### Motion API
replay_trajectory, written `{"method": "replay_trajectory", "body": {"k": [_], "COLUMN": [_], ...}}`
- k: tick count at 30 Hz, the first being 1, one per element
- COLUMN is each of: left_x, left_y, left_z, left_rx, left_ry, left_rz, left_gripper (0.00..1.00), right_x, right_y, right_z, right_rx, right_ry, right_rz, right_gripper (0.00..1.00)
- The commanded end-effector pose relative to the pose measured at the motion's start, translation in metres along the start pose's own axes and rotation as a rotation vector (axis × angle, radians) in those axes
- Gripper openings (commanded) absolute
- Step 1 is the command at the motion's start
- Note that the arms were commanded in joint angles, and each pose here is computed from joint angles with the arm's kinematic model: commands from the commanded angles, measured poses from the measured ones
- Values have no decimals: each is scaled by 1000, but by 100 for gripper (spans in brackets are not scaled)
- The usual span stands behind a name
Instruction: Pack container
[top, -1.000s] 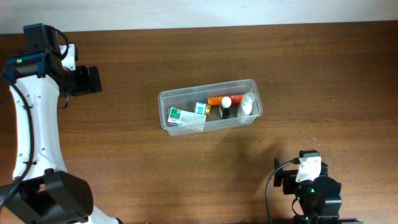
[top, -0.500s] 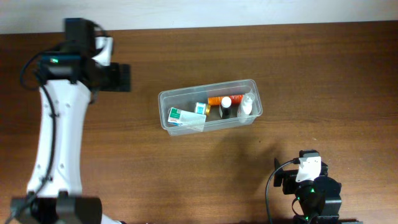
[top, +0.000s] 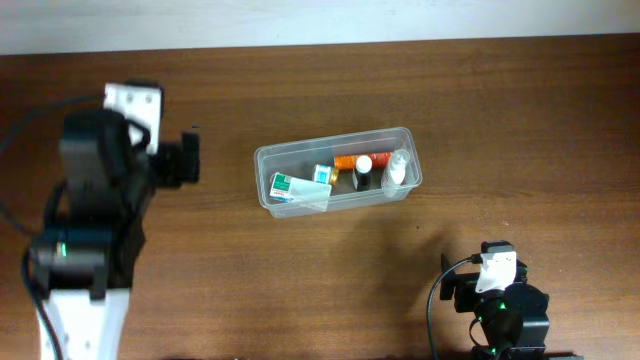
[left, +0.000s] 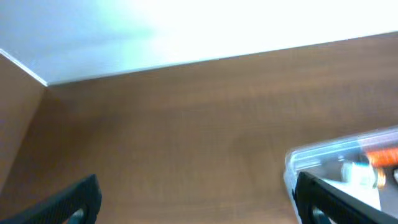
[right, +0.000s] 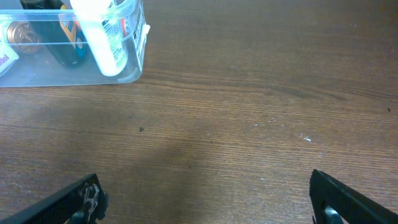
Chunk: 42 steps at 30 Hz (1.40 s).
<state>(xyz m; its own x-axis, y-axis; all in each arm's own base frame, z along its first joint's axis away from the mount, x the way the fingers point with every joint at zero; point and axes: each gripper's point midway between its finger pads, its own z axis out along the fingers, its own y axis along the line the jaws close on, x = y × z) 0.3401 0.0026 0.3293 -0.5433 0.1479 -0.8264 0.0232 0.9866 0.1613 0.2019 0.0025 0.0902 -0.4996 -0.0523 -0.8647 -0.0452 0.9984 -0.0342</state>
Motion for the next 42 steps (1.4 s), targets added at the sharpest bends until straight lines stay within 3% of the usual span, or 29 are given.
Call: {"method": "replay_trajectory", "body": {"k": [1, 9, 19, 26, 42], "left_x": [46, 138, 203, 224, 220], "left_y": [-7, -33, -48, -53, -52], "left_z": [-11, -9, 0, 11, 10], "left_rx": [42, 100, 119, 124, 120], "left_ry": [-12, -132, -264, -284, -305], "left_rz": [-2, -14, -67, -67, -66], "left_gripper": [99, 99, 99, 99, 99], "right_x": [0, 0, 0, 0, 0], "right_y": [1, 1, 1, 1, 1], "right_z": [1, 1, 1, 1, 1], "right_rx": [-5, -5, -6, -5, -6], "right_ry": [-5, -5, -5, -5, -5], "right_rz": [-5, -5, -5, -5, -5], "right_gripper": [98, 98, 98, 98, 98]}}
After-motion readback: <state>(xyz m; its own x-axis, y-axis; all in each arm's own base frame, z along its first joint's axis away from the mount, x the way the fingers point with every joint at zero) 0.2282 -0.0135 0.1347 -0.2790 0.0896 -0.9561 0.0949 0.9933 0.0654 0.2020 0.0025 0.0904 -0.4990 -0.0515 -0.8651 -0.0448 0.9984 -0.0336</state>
